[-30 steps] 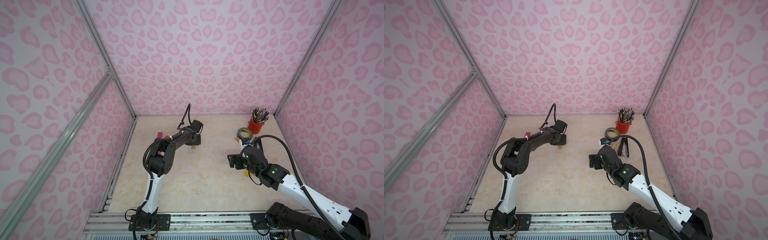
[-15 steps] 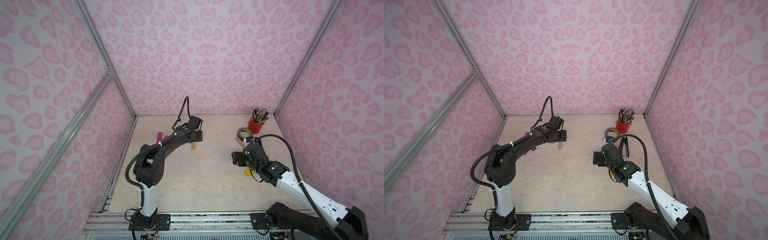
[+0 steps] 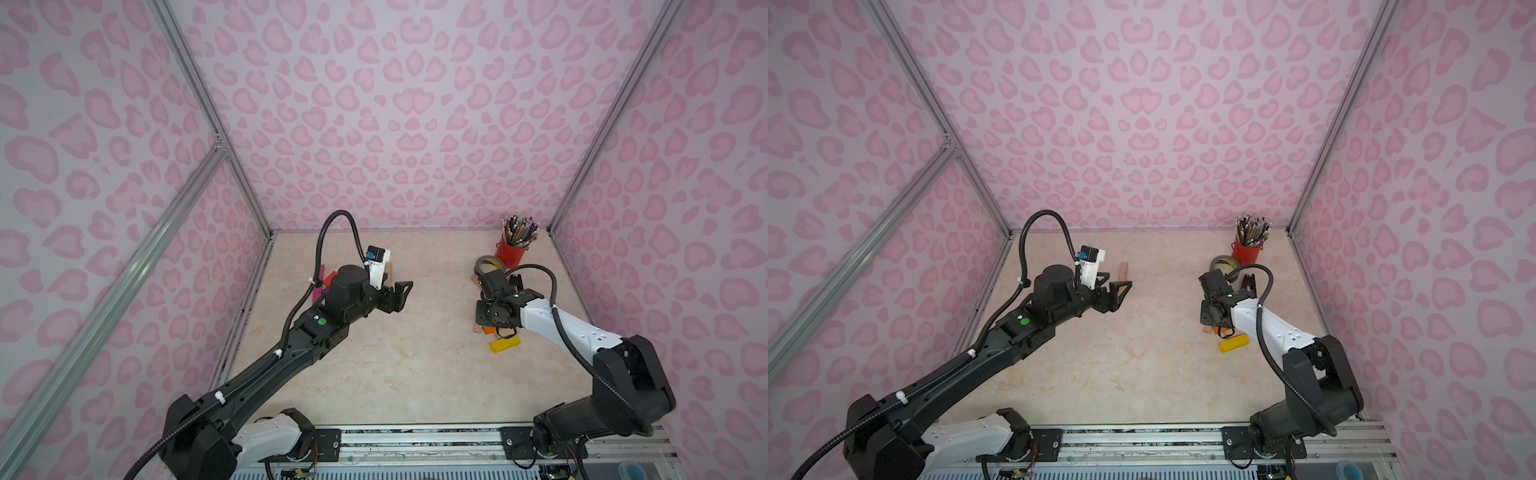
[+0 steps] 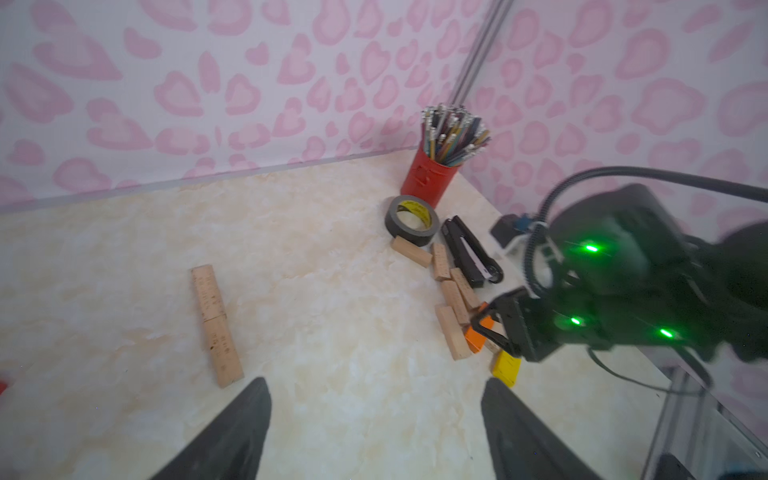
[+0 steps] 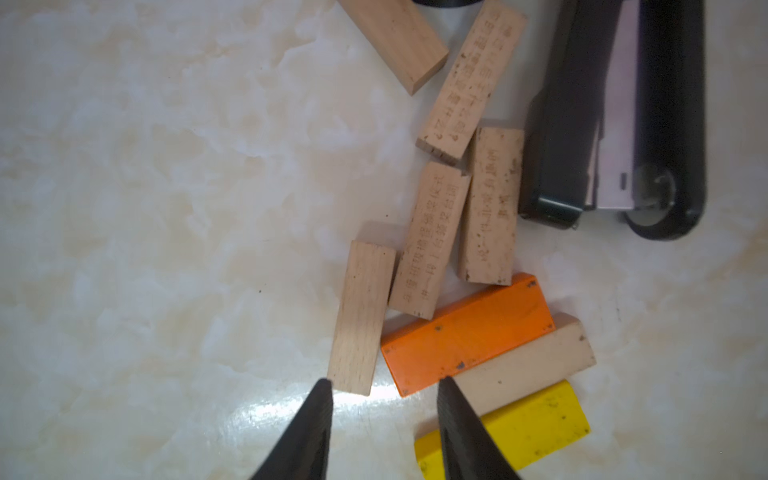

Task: Assemble the letter k with building blocks
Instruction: Pick up the building block from the center of the board.

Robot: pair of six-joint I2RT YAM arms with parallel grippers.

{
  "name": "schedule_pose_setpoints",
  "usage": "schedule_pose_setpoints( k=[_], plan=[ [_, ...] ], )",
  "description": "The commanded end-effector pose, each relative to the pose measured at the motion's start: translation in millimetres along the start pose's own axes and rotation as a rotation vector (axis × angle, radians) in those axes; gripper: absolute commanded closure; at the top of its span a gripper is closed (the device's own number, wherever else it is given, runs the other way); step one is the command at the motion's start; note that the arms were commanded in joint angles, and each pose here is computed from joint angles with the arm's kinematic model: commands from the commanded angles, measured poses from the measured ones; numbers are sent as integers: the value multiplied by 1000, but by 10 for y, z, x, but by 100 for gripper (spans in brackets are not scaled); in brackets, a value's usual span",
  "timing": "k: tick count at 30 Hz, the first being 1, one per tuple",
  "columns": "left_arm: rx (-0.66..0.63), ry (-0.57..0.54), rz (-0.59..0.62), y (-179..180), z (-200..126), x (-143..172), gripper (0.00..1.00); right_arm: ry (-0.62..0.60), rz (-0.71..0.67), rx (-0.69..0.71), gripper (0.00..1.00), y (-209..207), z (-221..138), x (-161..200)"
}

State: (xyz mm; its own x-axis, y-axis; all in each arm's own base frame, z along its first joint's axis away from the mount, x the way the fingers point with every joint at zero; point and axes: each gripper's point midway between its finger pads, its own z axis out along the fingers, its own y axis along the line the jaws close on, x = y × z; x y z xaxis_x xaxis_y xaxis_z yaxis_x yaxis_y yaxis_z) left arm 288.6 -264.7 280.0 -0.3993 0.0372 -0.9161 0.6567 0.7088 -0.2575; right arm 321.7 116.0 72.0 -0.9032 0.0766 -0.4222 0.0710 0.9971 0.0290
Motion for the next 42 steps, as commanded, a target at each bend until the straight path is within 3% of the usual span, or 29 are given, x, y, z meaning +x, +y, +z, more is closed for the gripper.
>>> schedule_pose_setpoints(
  k=[1, 6, 14, 35, 42],
  plan=[
    [123, -92, 189, -273, -200, -66, 7, 59, 3, 23, 57, 0, 126, 72],
    [197, -78, 294, -411, -389, 125, 0, 93, -12, 48, 58, 23, 287, 76],
    [190, -54, 339, -391, -401, 213, 0, 131, -6, 56, 62, 68, 451, 111],
    [134, -45, 346, -287, -374, 241, 0, 156, -5, 17, 69, 197, 471, 231],
    [40, -42, 301, -132, -386, 210, 0, 139, -18, -1, 76, 277, 422, 186]
  ],
)
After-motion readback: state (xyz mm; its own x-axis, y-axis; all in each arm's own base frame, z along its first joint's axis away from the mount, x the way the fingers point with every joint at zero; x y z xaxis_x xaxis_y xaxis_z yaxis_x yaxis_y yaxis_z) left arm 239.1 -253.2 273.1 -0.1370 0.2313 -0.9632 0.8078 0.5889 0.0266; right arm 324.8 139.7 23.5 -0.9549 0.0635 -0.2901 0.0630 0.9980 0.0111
